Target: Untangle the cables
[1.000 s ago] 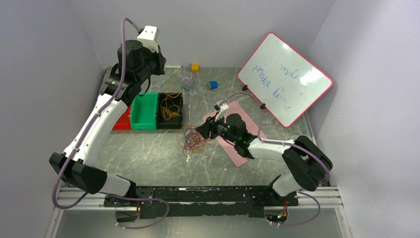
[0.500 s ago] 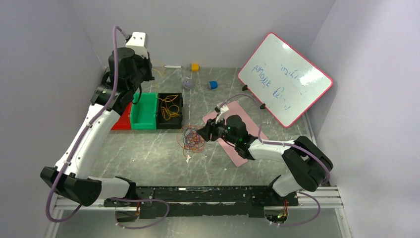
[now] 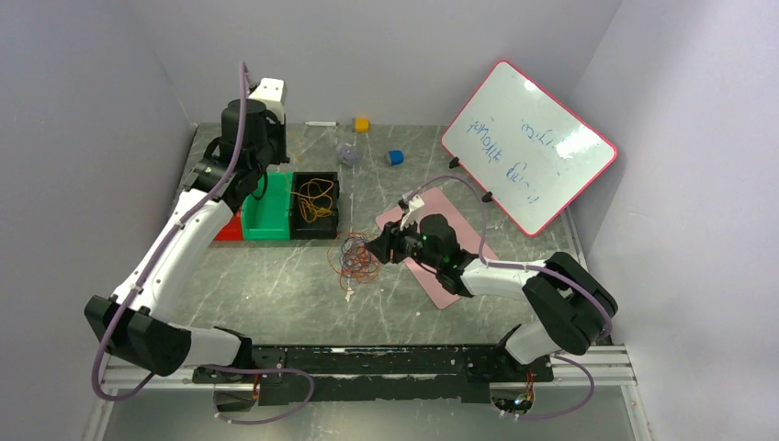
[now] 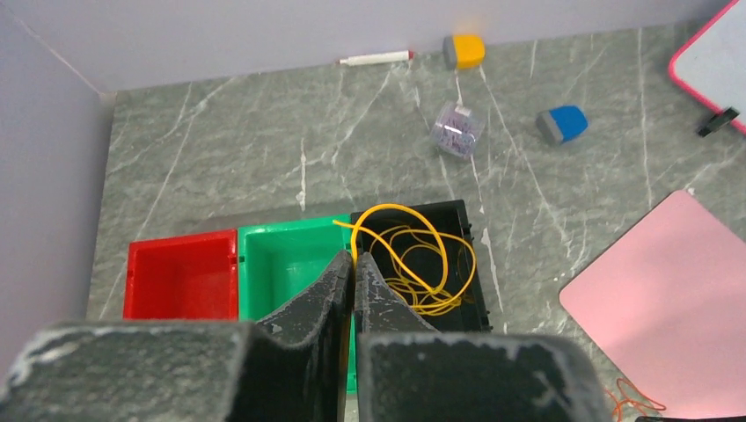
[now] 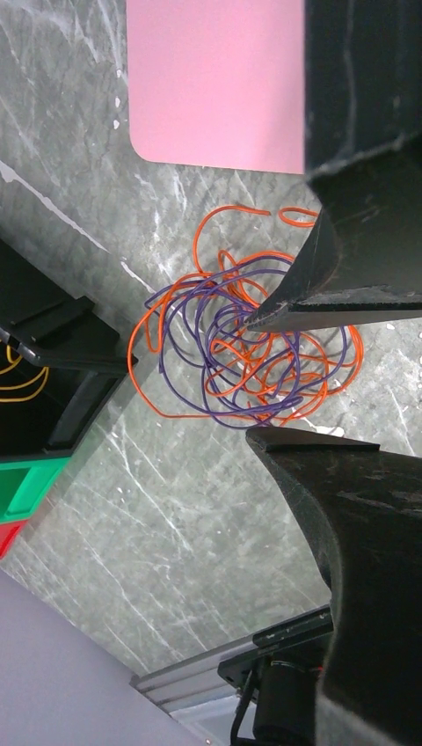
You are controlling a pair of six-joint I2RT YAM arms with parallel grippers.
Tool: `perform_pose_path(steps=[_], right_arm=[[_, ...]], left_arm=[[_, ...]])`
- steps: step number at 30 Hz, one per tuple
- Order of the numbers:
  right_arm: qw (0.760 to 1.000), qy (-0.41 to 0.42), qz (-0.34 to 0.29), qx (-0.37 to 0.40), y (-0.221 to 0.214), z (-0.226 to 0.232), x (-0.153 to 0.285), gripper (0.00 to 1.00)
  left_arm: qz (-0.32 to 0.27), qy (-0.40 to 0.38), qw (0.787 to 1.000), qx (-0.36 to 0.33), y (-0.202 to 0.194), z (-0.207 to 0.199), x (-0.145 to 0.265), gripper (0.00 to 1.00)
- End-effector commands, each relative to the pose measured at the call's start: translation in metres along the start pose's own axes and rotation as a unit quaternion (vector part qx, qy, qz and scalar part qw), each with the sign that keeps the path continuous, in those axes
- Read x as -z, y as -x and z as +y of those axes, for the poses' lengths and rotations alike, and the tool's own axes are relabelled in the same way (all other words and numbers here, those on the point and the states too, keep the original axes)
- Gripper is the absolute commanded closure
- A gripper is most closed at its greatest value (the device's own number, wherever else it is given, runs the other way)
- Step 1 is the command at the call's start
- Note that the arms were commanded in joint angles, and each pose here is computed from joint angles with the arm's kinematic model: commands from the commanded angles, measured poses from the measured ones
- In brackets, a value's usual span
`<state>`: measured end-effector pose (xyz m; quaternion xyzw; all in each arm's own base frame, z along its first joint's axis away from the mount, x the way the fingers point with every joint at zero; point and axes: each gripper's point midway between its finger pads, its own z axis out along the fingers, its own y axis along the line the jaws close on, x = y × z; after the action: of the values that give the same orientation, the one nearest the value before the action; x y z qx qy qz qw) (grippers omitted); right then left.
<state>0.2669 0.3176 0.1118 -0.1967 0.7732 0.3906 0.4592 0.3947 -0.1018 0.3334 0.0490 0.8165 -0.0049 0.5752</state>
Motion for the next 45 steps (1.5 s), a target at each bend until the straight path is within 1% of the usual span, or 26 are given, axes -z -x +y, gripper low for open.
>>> perform_pose_path(steps=[1,3,8,12,15,17,19,21,25,31,34,38,42,45], right_arm=[[1.0,0.006,0.003,-0.004,-0.007,0.001,0.0,0.52],[1.0,0.007,0.006,-0.006,-0.009,0.001,0.0,0.52],[1.0,0.002,0.007,-0.005,-0.011,-0.001,0.003,0.52],[1.0,0.0,0.009,-0.002,-0.013,-0.002,0.004,0.52],[1.0,-0.001,0.009,-0.002,-0.013,-0.002,0.005,0.52],[1.0,-0.001,0.009,-0.002,-0.013,-0.002,0.006,0.52],[1.0,-0.002,0.01,-0.002,-0.014,-0.002,0.007,0.52],[1.0,-0.004,0.011,-0.001,-0.015,-0.004,0.007,0.52],[1.0,-0.003,0.013,-0.002,-0.017,-0.004,0.007,0.52],[1.0,0.001,0.013,-0.003,-0.017,-0.003,0.006,0.52],[1.0,-0.001,0.014,-0.004,-0.018,-0.003,0.006,0.52],[1.0,0.001,0.015,-0.008,-0.019,-0.003,0.006,0.51],[1.0,0.006,0.014,-0.012,-0.019,-0.001,0.005,0.51],[1.0,0.006,0.015,-0.013,-0.019,-0.001,0.004,0.51]], left_arm=[[0.001,-0.02,1.0,-0.002,-0.008,-0.007,-0.017,0.93],[0.01,-0.027,1.0,-0.001,-0.012,-0.012,-0.027,0.93],[0.038,-0.001,0.999,-0.005,-0.035,-0.009,-0.051,0.93],[0.052,-0.005,0.999,-0.015,-0.05,-0.014,-0.07,0.93],[0.073,0.021,0.996,-0.037,-0.063,-0.007,-0.084,0.93],[0.082,0.051,0.994,-0.05,-0.066,0.003,-0.089,0.93],[0.078,0.094,0.991,-0.062,-0.062,0.02,-0.085,0.93],[0.07,0.116,0.988,-0.069,-0.057,0.03,-0.079,0.93],[0.055,0.127,0.988,-0.072,-0.046,0.038,-0.068,0.93],[0.055,0.149,0.983,-0.088,-0.044,0.047,-0.064,0.93],[0.046,0.159,0.981,-0.096,-0.036,0.052,-0.059,0.93],[0.038,0.124,0.988,-0.082,-0.033,0.04,-0.06,0.93],[0.043,0.051,0.996,-0.052,-0.041,0.01,-0.068,0.93],[0.046,-0.006,0.999,-0.027,-0.047,-0.016,-0.073,0.93]])
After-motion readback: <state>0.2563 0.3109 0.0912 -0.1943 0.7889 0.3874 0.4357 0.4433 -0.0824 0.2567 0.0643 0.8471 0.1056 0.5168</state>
